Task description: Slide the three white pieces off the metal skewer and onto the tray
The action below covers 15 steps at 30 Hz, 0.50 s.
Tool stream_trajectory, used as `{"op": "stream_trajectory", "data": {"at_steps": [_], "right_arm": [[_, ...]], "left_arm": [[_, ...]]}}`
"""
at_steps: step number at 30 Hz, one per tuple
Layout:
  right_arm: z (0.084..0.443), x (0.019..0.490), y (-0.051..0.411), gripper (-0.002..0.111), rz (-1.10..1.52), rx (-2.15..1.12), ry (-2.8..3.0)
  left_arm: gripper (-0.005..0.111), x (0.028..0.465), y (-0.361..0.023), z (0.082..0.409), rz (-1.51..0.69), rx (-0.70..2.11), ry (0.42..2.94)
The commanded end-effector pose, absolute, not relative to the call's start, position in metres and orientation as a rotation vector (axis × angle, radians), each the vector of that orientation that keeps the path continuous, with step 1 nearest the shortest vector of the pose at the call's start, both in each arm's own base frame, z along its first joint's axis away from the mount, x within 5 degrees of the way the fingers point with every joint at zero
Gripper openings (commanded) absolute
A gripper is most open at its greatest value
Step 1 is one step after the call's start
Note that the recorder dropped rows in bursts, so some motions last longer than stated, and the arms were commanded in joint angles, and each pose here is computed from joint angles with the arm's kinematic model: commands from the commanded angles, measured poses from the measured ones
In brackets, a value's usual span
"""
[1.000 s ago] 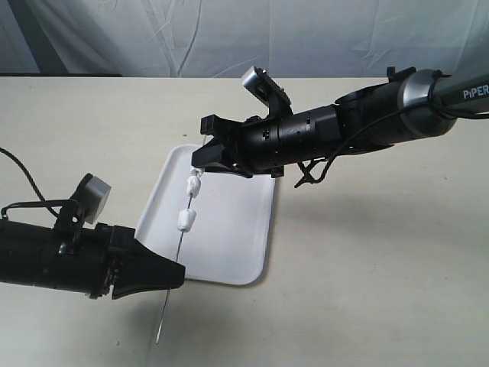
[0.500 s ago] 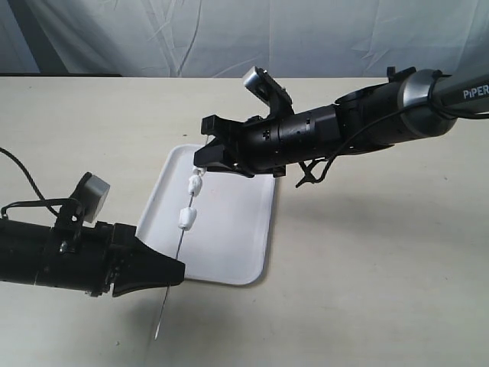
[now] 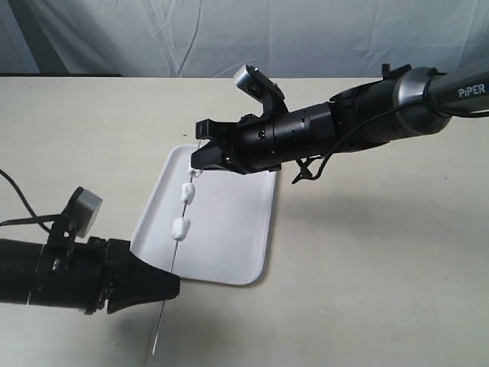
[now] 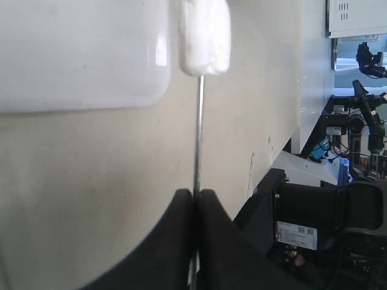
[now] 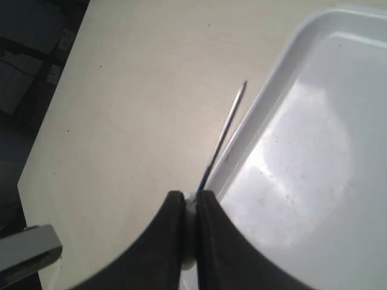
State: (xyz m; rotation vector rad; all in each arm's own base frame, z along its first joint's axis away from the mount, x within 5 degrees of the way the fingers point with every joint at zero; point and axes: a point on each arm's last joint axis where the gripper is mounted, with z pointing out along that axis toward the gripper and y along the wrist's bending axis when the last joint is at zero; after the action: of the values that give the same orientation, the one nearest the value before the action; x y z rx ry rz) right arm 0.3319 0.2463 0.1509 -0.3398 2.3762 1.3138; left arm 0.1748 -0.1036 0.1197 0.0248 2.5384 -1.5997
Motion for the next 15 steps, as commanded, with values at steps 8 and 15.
{"op": "stream_trajectory", "data": {"at_steps": [8,15], "right_arm": [[0.160,0.353,0.242,-0.001,1.162,-0.270,2.334],[0.155,0.346,0.242,0.025,1.141,-0.367,2.401]], "left_arm": [[0.000,0.107,-0.100,0.114,-1.770,0.057,2.531],[0.000,0.092,-0.097,0.112,-1.757,0.068,2.539]]}}
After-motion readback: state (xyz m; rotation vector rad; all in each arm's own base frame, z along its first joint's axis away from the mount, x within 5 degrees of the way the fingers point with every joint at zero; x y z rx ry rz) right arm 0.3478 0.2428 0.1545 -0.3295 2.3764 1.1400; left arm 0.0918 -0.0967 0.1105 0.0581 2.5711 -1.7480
